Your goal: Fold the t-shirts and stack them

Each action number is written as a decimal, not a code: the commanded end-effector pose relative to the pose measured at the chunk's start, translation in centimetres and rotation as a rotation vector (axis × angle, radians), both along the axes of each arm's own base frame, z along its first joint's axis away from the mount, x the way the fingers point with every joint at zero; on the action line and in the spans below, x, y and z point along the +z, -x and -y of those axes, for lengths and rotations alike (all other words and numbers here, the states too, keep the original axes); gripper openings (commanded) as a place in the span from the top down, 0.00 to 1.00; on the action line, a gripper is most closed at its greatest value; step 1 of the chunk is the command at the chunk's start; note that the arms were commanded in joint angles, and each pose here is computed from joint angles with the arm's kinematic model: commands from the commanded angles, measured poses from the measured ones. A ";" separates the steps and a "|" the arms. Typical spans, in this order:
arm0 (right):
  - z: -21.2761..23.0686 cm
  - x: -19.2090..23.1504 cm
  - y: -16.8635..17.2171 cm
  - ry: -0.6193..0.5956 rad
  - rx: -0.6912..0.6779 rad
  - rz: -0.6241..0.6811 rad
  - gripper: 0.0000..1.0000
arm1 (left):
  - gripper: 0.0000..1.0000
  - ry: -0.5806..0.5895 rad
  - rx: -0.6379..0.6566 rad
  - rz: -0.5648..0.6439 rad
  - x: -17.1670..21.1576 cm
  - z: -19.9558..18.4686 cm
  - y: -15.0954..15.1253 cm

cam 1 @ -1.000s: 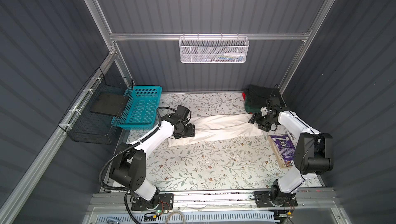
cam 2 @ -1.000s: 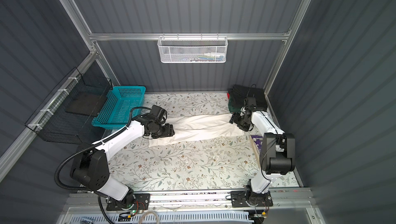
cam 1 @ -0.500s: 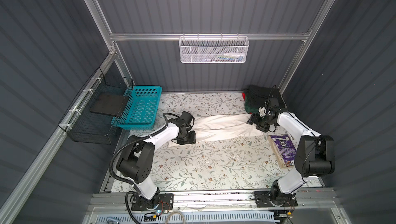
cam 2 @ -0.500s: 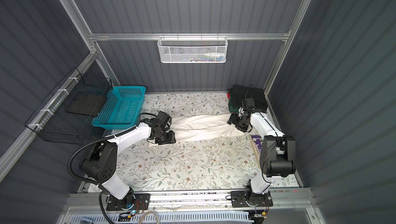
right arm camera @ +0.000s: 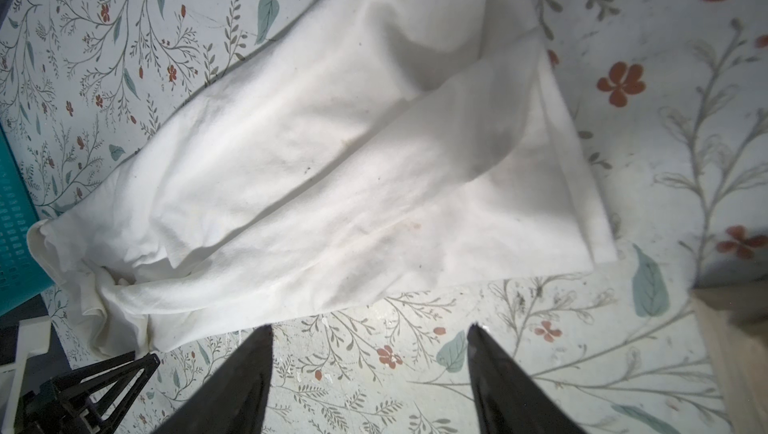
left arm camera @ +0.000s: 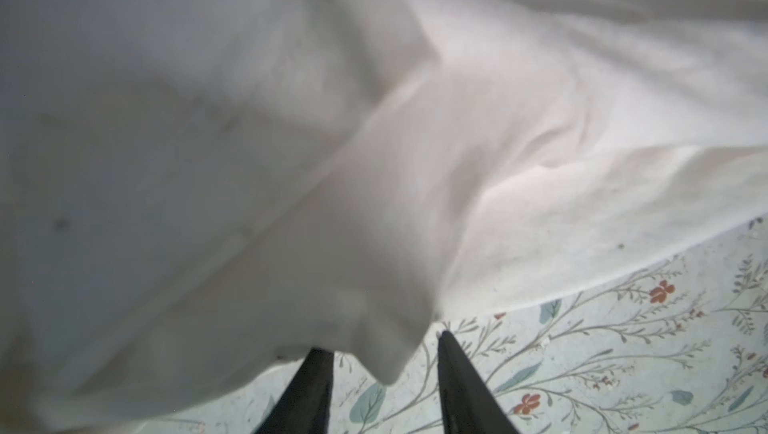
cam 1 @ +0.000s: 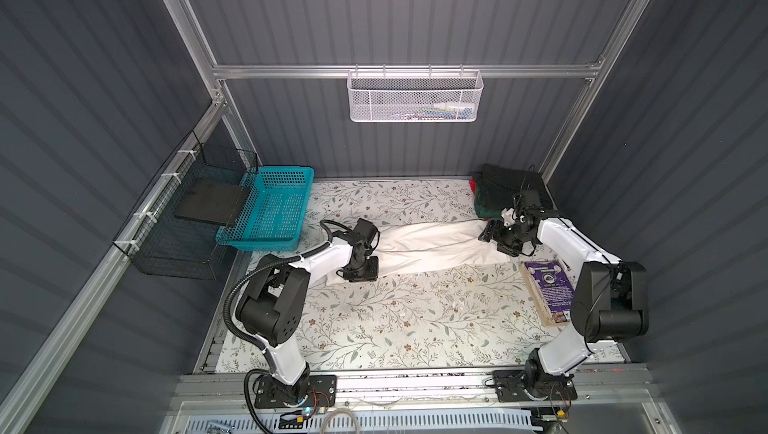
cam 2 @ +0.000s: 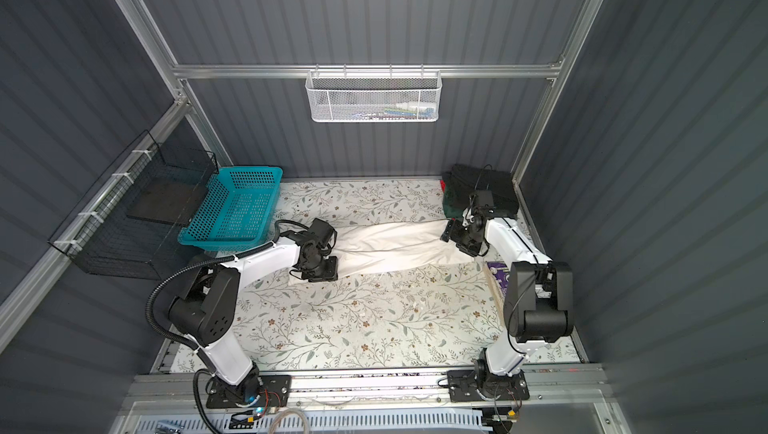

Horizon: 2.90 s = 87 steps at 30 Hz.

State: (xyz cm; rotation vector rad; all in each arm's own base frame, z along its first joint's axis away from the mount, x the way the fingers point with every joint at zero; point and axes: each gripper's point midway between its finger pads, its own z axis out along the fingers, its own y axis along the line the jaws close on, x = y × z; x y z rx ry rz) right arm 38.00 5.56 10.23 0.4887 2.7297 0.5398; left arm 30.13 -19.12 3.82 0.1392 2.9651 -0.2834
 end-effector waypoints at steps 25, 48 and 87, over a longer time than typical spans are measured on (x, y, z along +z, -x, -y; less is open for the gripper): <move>-0.2 -1.2 0.0 0.000 0.006 -0.038 0.27 | 1.00 -0.039 -0.040 0.105 1.6 1.2 -4.3; -0.4 -1.9 0.1 -0.018 -0.009 -0.066 0.27 | 1.00 -0.072 0.019 0.293 4.5 3.0 -12.2; -2.0 -2.1 0.6 -0.054 0.006 -0.102 0.29 | 0.44 -0.135 0.246 0.360 5.2 -6.7 -15.2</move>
